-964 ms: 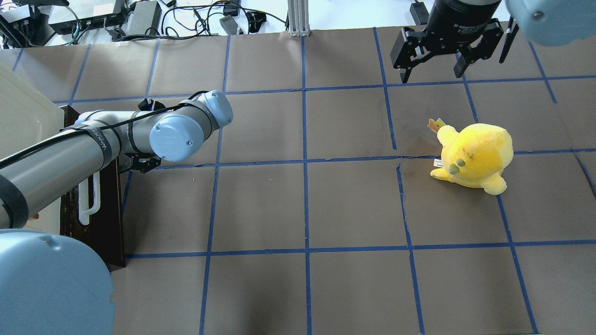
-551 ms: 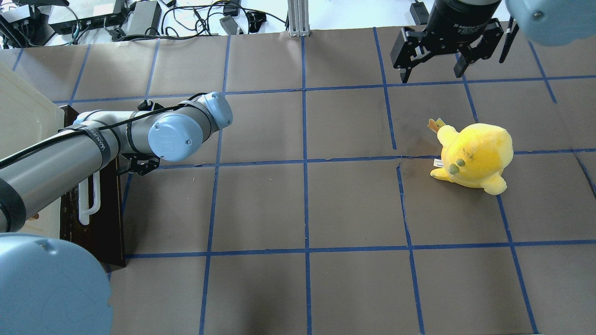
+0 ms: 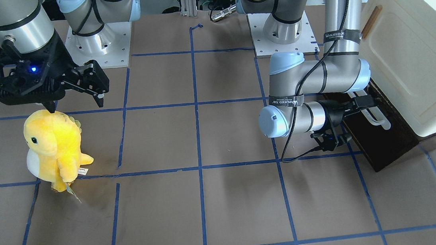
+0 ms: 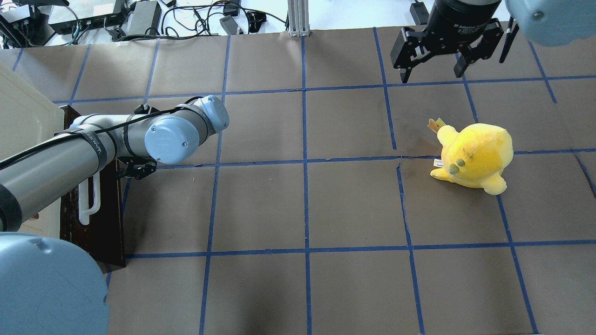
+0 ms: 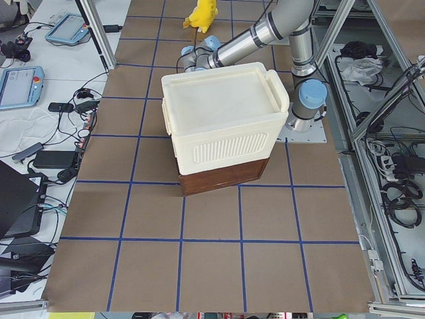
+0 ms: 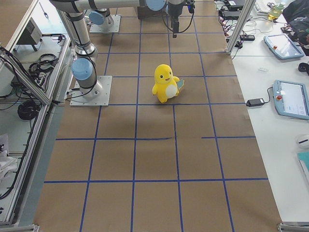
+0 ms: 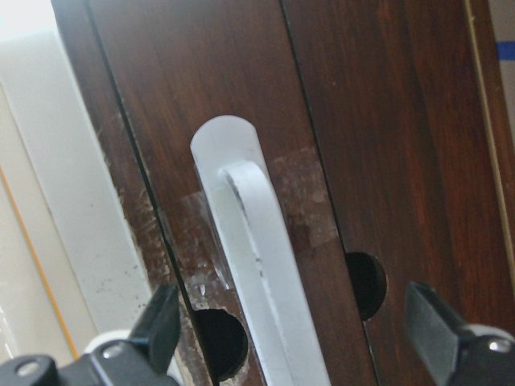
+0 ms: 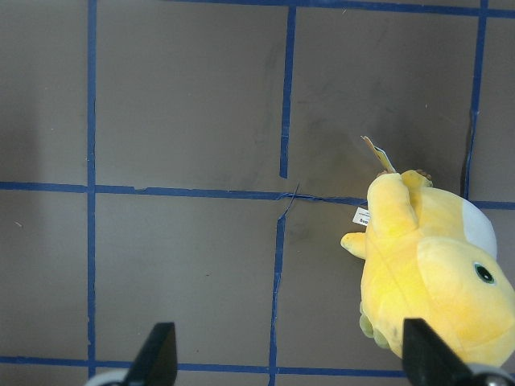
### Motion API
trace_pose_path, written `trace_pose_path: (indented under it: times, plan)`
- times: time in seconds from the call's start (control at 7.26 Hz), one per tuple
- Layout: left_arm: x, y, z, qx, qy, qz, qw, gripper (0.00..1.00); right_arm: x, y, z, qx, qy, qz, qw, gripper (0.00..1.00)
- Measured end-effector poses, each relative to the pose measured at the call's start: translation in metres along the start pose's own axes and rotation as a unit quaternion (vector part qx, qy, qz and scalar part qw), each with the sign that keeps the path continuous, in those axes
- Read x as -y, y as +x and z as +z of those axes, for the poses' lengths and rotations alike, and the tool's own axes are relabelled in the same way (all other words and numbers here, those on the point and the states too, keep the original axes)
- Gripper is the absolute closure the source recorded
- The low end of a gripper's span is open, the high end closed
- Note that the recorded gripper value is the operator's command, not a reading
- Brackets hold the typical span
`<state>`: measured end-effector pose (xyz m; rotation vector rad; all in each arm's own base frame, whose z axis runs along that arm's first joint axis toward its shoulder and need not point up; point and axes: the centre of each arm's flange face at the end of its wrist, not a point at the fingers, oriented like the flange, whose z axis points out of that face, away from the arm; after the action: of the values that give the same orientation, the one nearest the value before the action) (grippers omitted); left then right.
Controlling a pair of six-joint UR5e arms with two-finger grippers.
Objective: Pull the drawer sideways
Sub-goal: 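Position the left gripper fingers around the white drawer handle, then close the left gripper on the white drawer handle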
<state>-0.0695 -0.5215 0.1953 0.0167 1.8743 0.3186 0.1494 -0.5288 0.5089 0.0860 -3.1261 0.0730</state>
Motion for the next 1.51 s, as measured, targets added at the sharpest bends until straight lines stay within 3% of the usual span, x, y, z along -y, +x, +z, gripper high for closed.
trace_pose_path:
  times: [0.14, 1.51]
  plan:
    - [-0.0001, 0.0014, 0.0008, 0.0, -0.001, 0.001, 1.0, 0.13, 0.0, 0.0, 0.0, 0.0, 0.0, 0.0, 1.0, 0.0]
    - [-0.0033, -0.0042, 0.0063, 0.0, -0.009, 0.003, 1.0, 0.22, 0.0, 0.0, 0.0, 0.0, 0.0, 0.0, 1.0, 0.0]
